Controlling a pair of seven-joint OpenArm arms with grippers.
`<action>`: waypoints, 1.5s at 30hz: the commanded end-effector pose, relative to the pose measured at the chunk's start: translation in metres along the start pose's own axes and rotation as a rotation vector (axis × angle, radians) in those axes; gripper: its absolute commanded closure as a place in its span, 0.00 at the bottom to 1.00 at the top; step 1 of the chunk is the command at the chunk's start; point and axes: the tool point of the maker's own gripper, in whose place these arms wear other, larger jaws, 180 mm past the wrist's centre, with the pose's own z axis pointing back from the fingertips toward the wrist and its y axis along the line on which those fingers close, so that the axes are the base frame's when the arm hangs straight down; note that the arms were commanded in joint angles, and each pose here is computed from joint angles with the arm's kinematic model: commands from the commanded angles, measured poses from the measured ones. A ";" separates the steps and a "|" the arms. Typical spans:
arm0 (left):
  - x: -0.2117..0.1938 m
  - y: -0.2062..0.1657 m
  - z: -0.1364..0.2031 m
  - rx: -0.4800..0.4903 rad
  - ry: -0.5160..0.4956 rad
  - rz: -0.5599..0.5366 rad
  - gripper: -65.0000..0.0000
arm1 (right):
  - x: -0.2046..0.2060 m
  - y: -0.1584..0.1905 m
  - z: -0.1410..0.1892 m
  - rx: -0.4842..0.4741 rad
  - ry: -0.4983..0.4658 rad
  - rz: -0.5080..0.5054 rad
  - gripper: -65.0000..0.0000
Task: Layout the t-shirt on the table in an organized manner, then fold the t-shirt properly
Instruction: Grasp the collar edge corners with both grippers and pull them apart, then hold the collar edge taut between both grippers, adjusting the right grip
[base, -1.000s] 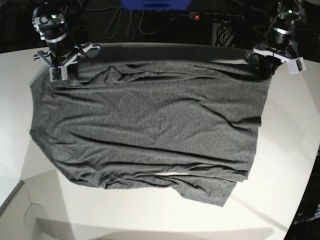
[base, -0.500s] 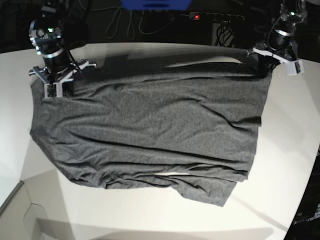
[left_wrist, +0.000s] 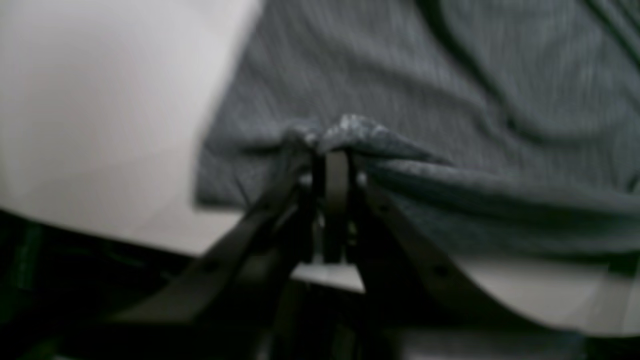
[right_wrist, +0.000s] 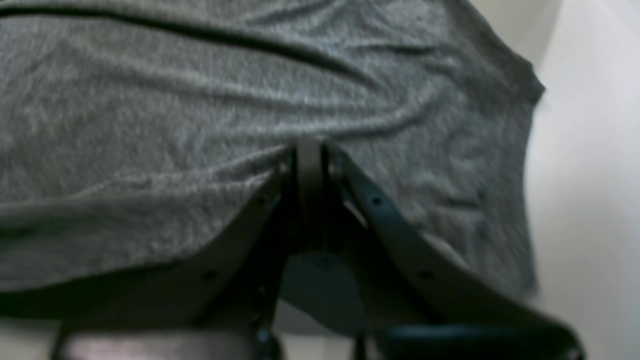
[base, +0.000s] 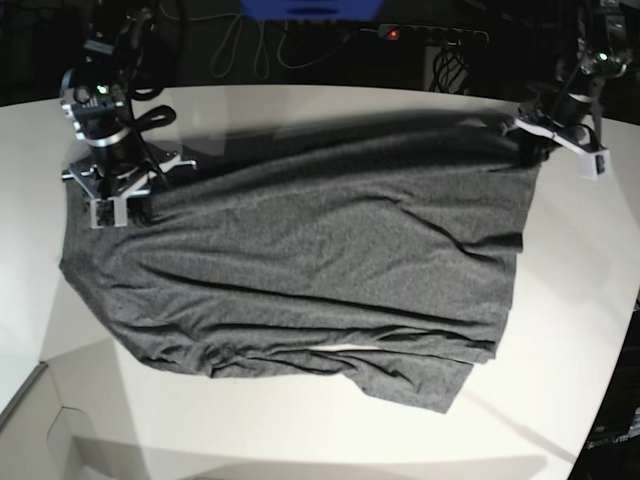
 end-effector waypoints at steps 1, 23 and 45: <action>0.011 0.001 0.003 -0.001 -0.025 -0.007 1.00 | 0.008 -0.001 0.000 0.002 -0.034 -0.003 1.00; 0.012 0.010 -0.018 0.015 0.124 0.028 1.00 | 0.008 0.000 -0.018 0.013 -0.032 -0.026 1.00; 0.003 0.029 -0.022 0.054 0.161 0.037 0.55 | -0.025 0.005 -0.015 0.027 0.048 -0.049 1.00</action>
